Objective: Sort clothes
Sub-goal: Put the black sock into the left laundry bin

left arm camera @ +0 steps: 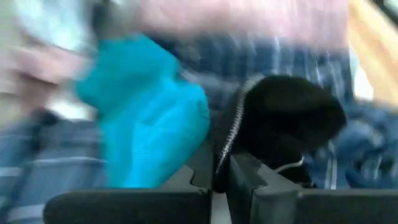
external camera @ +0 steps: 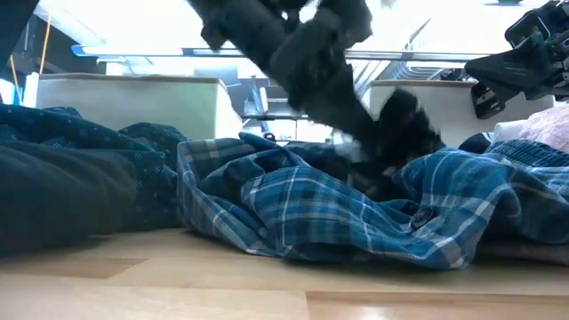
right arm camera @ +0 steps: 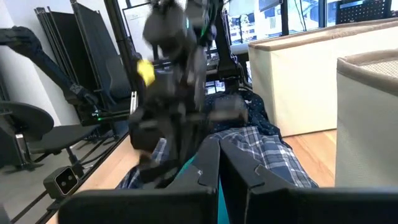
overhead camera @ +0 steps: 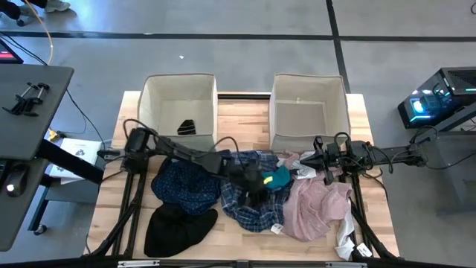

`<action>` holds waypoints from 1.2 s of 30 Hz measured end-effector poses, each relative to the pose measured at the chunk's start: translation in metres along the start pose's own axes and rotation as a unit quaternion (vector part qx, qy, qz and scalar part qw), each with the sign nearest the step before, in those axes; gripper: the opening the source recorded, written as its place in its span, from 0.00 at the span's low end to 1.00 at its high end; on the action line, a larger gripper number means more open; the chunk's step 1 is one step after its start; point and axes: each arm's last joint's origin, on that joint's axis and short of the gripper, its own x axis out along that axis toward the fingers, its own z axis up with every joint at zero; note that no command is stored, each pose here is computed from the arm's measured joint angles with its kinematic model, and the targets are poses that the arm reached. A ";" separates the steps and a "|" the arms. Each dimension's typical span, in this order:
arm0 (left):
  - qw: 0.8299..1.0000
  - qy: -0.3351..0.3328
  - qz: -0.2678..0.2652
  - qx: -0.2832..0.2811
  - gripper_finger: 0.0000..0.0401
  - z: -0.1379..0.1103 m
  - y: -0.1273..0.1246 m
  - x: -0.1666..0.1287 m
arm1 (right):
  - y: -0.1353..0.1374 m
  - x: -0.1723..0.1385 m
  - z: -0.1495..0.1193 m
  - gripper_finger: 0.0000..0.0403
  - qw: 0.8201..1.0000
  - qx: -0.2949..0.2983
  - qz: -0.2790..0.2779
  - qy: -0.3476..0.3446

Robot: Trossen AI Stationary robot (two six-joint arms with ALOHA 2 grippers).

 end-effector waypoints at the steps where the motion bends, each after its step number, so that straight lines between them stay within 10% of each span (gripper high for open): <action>1: 1.000 -0.016 0.014 -0.009 0.03 0.008 0.002 -0.010 | 0.000 0.000 0.000 0.00 1.000 0.000 0.000 0.000; 15: 0.955 -0.217 0.198 -0.049 0.00 0.079 0.041 -0.218 | 0.000 0.000 0.000 0.00 1.000 -0.004 0.000 0.000; 25: 0.904 0.013 0.404 -0.143 0.00 0.010 0.081 -0.304 | 0.000 0.000 0.000 0.00 1.000 -0.004 0.000 0.000; 36: 0.806 0.198 0.443 -0.338 0.04 -0.079 0.133 -0.294 | 0.000 0.000 0.000 0.00 1.000 0.000 -0.007 -0.001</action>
